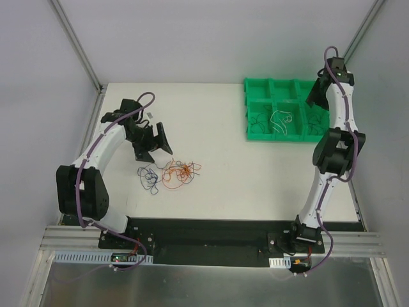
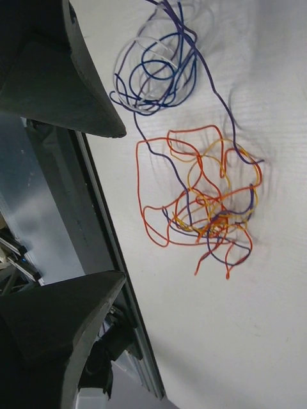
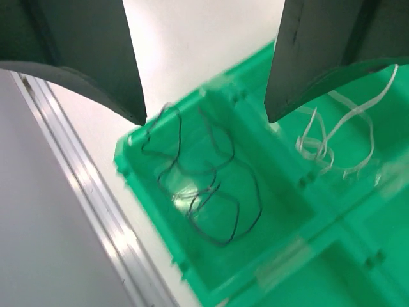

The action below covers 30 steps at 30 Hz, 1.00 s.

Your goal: Untangle the cables

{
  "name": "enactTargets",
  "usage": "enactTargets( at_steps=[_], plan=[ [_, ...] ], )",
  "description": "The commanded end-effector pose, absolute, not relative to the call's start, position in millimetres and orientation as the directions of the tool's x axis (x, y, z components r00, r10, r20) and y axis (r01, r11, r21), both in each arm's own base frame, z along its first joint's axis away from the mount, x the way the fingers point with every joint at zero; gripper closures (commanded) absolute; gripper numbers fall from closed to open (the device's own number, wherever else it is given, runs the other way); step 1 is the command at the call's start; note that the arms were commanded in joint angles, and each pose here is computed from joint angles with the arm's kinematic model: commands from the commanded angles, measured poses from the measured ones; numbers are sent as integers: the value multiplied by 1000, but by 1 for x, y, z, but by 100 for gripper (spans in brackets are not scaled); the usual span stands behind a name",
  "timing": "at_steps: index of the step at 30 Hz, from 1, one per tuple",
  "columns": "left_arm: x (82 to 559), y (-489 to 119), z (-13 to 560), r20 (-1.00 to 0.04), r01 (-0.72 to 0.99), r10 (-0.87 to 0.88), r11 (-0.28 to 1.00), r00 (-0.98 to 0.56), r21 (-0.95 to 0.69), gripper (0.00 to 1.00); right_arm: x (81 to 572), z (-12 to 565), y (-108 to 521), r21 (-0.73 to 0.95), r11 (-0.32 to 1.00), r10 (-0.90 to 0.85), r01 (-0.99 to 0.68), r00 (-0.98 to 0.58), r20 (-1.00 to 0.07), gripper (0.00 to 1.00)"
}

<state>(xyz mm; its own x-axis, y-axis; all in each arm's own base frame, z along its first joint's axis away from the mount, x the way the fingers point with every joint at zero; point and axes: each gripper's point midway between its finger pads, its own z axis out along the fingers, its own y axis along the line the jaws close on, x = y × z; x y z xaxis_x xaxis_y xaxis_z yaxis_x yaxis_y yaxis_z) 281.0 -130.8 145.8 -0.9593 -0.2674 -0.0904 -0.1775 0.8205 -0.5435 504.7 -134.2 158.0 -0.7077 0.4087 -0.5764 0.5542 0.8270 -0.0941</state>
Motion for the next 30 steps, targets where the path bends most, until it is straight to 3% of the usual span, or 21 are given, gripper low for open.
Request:
enactTargets(
  at_steps=[1,7,10,14,18,25,30],
  plan=[
    [265,-103,139,-122,-225,-301,878,-946,-423,17,459,202,-50,-45,901,343,431,-773,-534,23],
    [256,-61,141,-96,-401,-468,831,-878,-386,35,389,176,135,77,997,19,-20,-882,-471,25],
    [245,-49,124,-83,-450,-495,839,-865,-306,38,338,173,231,251,928,-147,-274,-891,-429,27],
    [231,-33,103,-91,-495,-520,844,-849,-208,38,286,168,291,284,831,-328,-479,-833,-445,28],
    [233,-27,90,-92,-508,-529,841,-843,-185,43,246,165,318,340,732,-443,-591,-791,-422,28],
    [263,-25,64,-57,-477,-493,860,-868,-178,69,230,161,311,313,714,-486,-626,-766,-422,28],
    [271,-28,63,-52,-478,-496,856,-867,-197,62,232,168,309,298,709,-489,-640,-750,-446,28]
  ],
)
